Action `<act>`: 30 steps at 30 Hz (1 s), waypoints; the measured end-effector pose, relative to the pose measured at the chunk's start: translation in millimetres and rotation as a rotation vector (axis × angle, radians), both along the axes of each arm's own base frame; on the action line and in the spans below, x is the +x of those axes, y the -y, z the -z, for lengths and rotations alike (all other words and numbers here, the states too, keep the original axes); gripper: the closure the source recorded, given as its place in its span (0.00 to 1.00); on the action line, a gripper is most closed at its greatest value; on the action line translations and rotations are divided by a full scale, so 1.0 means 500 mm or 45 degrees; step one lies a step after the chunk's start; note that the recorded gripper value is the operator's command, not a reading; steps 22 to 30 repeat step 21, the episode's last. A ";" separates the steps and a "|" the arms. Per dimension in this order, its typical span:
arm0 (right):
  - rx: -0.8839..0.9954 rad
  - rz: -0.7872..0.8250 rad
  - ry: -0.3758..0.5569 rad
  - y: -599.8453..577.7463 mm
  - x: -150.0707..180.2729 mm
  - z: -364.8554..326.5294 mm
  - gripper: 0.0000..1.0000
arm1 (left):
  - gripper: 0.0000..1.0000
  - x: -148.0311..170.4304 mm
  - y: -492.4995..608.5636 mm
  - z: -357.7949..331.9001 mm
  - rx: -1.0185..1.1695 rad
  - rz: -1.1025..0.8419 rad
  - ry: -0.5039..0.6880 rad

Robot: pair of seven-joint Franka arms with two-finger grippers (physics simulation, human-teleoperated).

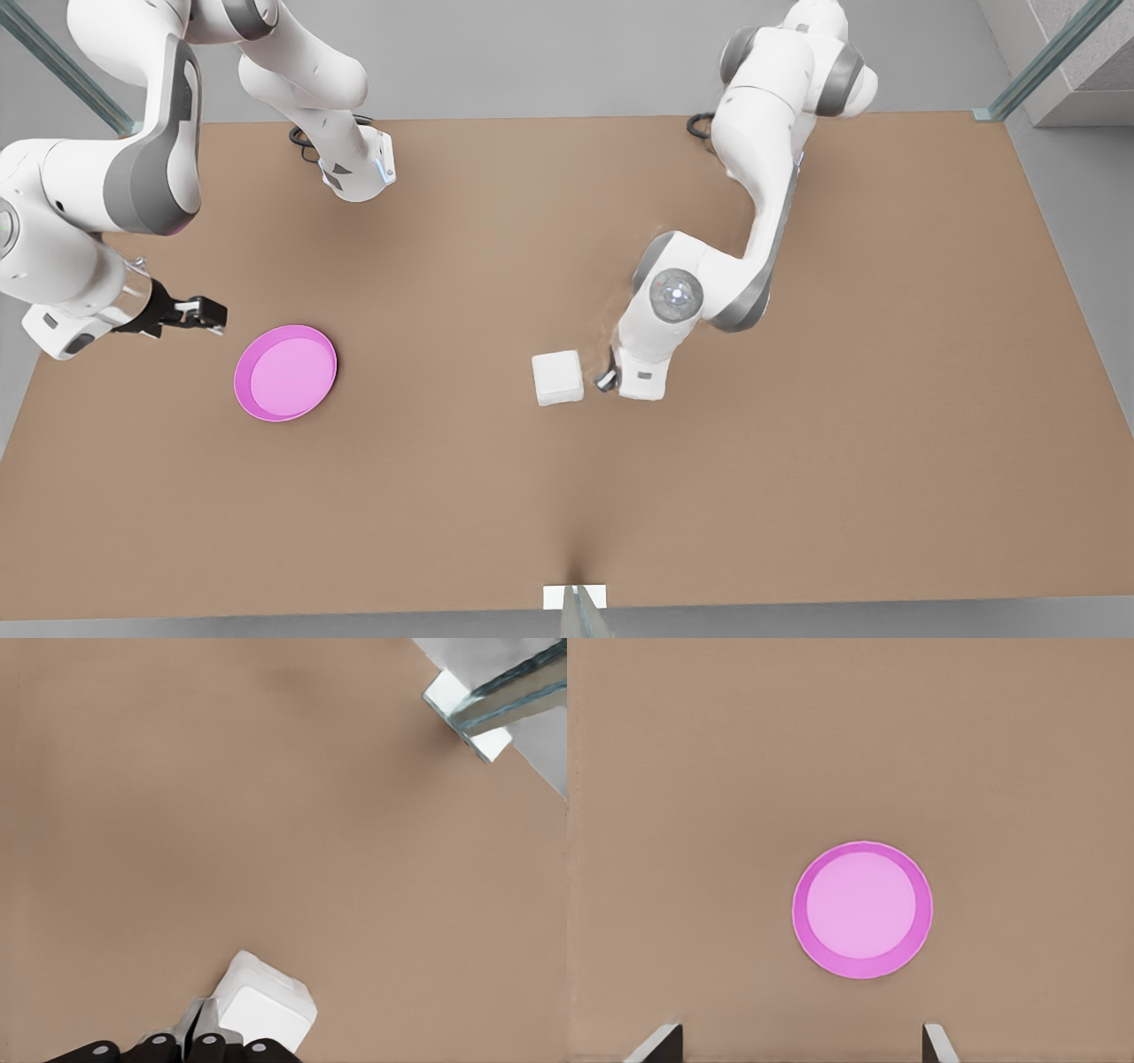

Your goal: Pack egg into the box and close the box lid

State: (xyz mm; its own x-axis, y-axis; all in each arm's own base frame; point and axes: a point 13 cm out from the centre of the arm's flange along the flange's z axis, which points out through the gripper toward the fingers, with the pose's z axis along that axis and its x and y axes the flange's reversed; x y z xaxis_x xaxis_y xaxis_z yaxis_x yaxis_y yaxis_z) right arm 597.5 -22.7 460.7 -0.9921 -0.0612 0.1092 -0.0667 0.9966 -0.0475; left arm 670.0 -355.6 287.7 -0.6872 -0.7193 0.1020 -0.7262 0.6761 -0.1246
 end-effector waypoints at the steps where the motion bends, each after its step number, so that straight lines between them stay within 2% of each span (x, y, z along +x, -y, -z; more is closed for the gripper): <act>1: 0.001 -0.003 -0.004 -0.002 -0.002 0.000 0.00 | 0.00 0.078 -0.230 -0.020 -0.004 -0.156 -0.050; 2: 0.001 -0.005 -0.008 -0.002 -0.003 0.000 0.00 | 0.00 0.108 -0.433 -0.026 0.014 -0.252 -0.096; 4: 0.001 -0.007 -0.014 -0.003 -0.005 0.001 0.00 | 0.00 0.085 -0.594 -0.162 0.102 -0.177 -0.054; 6: 0.002 -0.009 -0.027 -0.002 -0.010 0.001 0.00 | 0.00 -0.008 -0.615 -0.371 0.140 -0.008 0.039; 8: 0.001 -0.014 -0.037 -0.005 -0.014 0.002 0.00 | 0.00 -0.092 -0.608 -0.443 0.187 0.164 0.031; 11: 0.000 -0.021 -0.046 -0.009 -0.018 0.002 0.00 | 0.00 -0.168 -0.605 -0.456 0.233 0.375 -0.042; 14: 0.003 -0.020 -0.052 -0.007 -0.020 0.003 0.00 | 0.00 -0.201 -0.621 -0.448 0.254 0.521 -0.105; 21: 0.018 -0.022 -0.059 -0.010 -0.021 0.007 0.00 | 0.00 -0.226 -0.633 -0.443 0.250 0.777 -0.155; 30: 0.018 -0.022 -0.059 -0.010 -0.021 0.007 0.00 | 0.00 -0.226 -0.633 -0.443 0.250 0.777 -0.155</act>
